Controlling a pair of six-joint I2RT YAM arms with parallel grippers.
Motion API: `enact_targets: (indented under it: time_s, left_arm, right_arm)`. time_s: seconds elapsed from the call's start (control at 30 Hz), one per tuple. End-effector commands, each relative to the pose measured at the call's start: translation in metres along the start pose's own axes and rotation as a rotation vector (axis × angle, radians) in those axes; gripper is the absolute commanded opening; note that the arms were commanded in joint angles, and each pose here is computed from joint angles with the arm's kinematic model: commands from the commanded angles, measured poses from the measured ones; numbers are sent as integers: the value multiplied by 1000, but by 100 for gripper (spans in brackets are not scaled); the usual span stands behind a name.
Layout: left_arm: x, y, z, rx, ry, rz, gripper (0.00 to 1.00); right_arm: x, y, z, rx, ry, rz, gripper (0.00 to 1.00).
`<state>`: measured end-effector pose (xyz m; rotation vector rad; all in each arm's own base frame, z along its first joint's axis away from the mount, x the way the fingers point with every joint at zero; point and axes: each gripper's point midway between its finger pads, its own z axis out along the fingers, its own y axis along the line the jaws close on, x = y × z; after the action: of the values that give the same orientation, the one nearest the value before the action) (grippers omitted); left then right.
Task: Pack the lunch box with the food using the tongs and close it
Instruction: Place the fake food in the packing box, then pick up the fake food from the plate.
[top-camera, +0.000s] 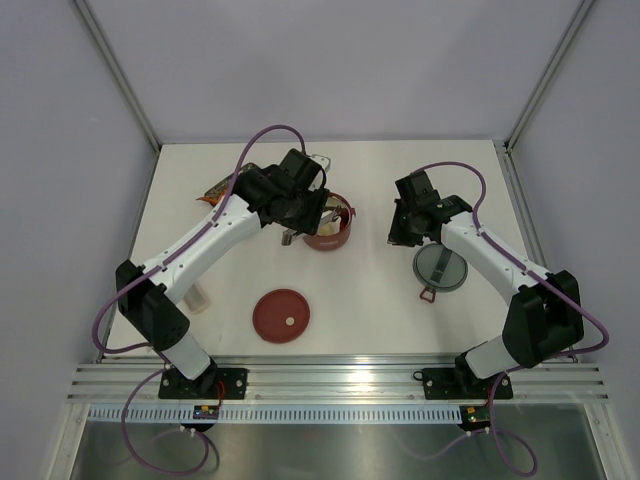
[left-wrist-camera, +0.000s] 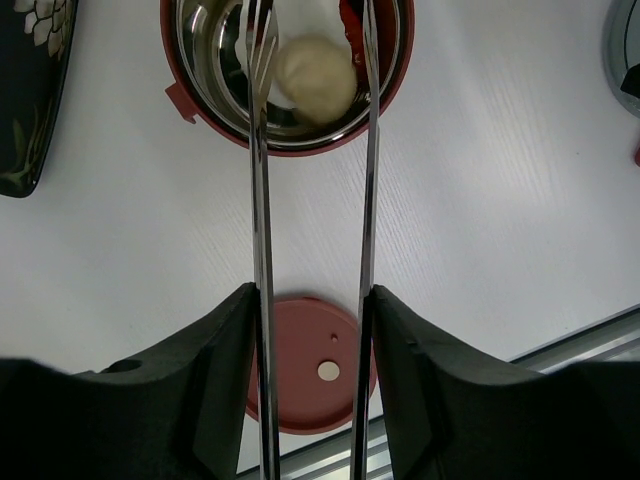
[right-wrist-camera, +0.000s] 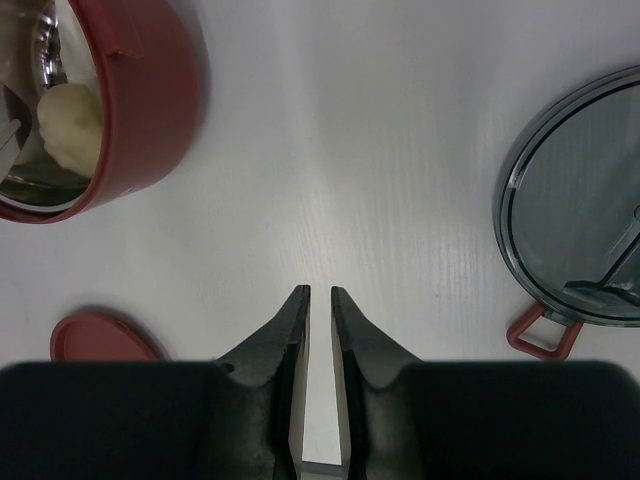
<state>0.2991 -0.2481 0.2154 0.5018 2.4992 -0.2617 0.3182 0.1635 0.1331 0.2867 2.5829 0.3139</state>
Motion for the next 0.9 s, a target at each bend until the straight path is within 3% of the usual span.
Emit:
enact_targets:
  time_s: [0.0,0.2,0.37,0.53,0.87]
  left_arm:
    - [-17,-8,-4,31,-66,0,50]
    - [-24,-9,-12,39,-93,-1,46]
    - [-43,2,-38,-9,-185,-11,29]
    - [-50,37,-52,-90,-214,-59,22]
    - [-36,134,-33,-252,-164,-267,16]
  right_arm:
    - [-8,4,-11,-9,-43,-4,21]
    - [-10,5,-12,-8,-45,-7,21]
    - [-9,4,-13,-6,-45,-7,22]
    - [-8,3,-13,-7,-46,-5,21]
    - [-6,1,-11,-4,-42,-7,22]
